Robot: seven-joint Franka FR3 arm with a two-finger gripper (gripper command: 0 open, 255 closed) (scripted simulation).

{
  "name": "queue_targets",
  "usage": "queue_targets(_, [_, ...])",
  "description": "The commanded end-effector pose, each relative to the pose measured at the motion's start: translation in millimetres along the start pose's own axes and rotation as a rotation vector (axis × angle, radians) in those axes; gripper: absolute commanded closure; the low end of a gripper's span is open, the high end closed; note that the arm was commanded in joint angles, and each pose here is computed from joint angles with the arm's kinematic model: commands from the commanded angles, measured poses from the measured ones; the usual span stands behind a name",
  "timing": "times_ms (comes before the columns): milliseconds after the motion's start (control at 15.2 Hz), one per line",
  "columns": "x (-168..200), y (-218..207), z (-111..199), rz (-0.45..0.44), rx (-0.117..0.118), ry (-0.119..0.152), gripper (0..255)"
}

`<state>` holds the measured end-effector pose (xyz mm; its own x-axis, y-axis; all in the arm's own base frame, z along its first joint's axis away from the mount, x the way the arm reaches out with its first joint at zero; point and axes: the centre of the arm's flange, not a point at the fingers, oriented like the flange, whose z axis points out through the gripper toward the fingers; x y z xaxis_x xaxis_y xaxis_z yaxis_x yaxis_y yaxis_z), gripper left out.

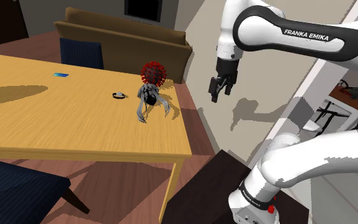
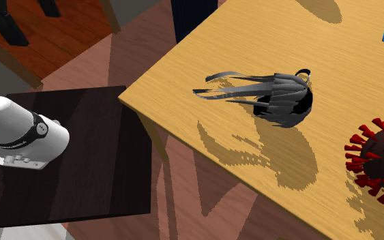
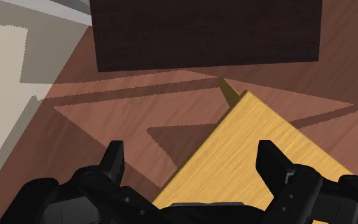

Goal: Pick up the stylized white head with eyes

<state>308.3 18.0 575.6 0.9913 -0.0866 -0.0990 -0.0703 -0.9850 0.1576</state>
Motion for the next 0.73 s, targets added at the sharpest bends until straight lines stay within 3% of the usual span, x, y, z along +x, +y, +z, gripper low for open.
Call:
queue_targets(0, [0, 0, 0, 0.000, 0.000, 0.000, 0])
queue_targets(660, [129, -4, 33, 0.004, 0.046, -0.011, 0])
